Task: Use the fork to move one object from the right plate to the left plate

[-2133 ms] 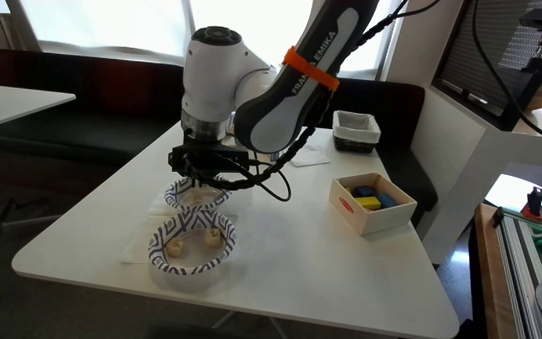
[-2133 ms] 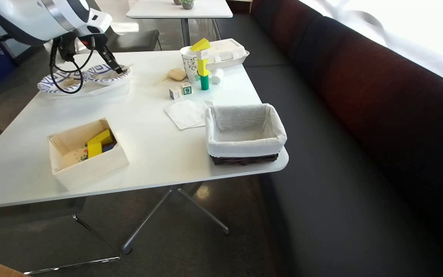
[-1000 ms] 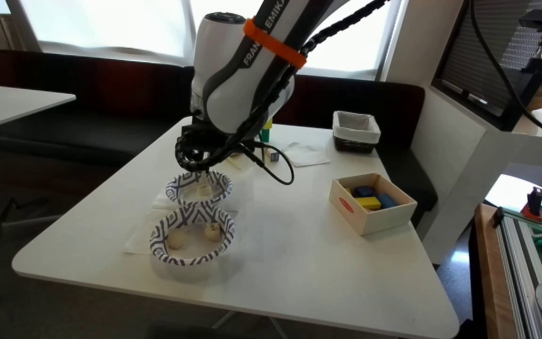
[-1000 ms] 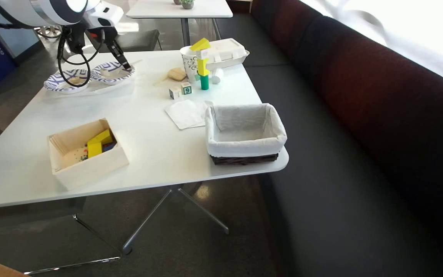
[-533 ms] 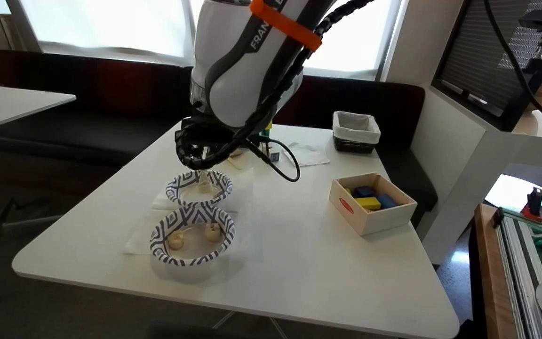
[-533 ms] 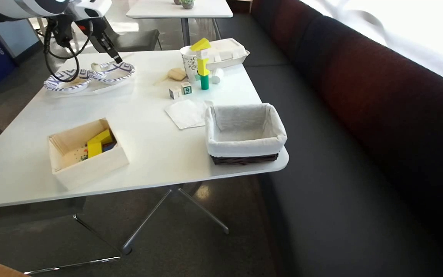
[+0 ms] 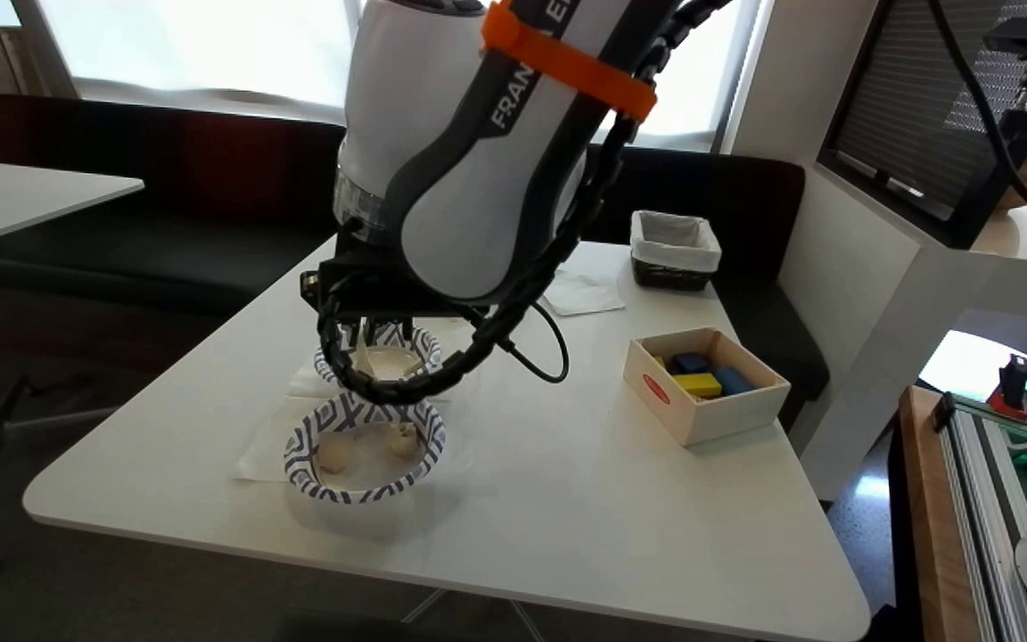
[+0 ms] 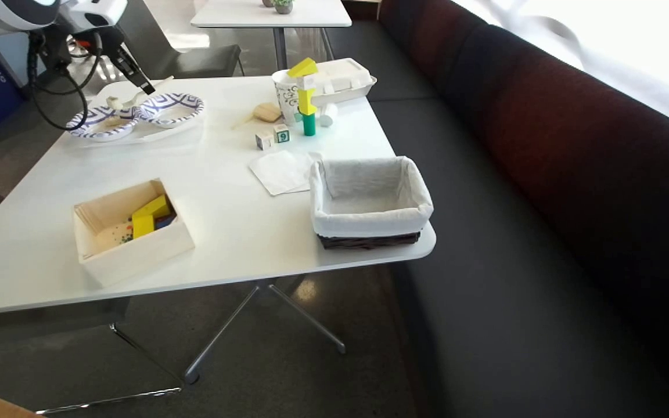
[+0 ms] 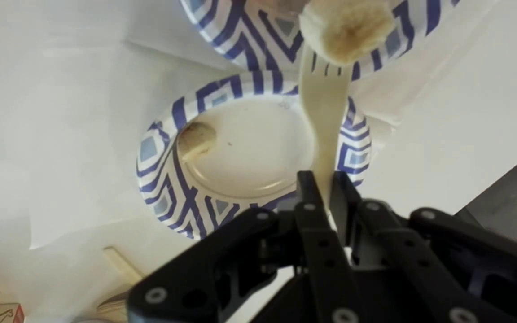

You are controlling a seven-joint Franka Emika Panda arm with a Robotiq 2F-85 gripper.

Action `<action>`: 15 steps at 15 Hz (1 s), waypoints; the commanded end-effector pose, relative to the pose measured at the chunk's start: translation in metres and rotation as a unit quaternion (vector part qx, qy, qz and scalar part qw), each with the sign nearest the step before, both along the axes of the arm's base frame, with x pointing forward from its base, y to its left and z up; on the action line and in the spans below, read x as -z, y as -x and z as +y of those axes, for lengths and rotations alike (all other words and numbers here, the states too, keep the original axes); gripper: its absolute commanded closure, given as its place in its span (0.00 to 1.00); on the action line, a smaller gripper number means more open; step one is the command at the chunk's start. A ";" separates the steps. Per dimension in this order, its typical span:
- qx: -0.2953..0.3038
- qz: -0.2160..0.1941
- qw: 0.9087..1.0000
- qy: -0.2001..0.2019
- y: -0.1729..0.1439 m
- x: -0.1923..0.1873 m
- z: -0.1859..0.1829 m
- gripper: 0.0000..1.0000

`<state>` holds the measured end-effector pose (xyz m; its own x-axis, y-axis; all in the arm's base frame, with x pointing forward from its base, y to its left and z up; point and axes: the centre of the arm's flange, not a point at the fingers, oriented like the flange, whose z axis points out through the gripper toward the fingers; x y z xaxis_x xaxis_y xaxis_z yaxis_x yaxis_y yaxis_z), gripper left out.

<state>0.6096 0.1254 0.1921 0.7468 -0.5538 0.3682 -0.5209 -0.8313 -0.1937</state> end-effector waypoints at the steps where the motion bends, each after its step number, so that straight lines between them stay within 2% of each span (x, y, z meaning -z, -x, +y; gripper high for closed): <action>1: 0.006 -0.015 1.000 0.012 0.020 0.006 0.024 0.97; 5: 0.004 -0.032 0.999 0.027 0.025 0.010 0.036 0.97; 7: -0.006 -0.027 0.999 0.040 0.028 0.016 0.042 0.97; 10: -0.053 -0.017 0.995 0.077 0.032 0.021 0.049 0.97; 15: -0.137 -0.015 0.985 0.104 0.031 0.035 0.065 0.97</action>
